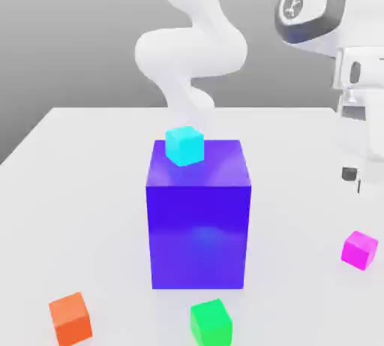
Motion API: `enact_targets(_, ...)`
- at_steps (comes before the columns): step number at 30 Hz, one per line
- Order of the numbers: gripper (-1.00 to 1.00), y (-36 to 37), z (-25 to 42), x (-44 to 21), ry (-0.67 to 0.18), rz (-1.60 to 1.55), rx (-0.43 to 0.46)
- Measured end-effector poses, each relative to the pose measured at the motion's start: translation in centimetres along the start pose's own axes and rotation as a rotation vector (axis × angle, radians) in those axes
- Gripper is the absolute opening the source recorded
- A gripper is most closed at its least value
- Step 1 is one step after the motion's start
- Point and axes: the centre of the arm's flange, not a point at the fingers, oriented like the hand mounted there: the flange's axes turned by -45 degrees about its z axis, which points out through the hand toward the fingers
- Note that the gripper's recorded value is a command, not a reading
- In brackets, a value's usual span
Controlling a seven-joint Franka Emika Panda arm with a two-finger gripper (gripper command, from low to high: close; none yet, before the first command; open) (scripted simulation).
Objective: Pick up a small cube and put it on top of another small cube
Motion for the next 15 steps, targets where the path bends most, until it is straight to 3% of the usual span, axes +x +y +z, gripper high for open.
enact_targets(8, 0.00, -11.5, 8.7, 8.3, 0.139, -0.639, 0.188)
enact_targets(15, 0.00, -14.2, 14.5, 9.7, 0.169, -0.705, 0.204)
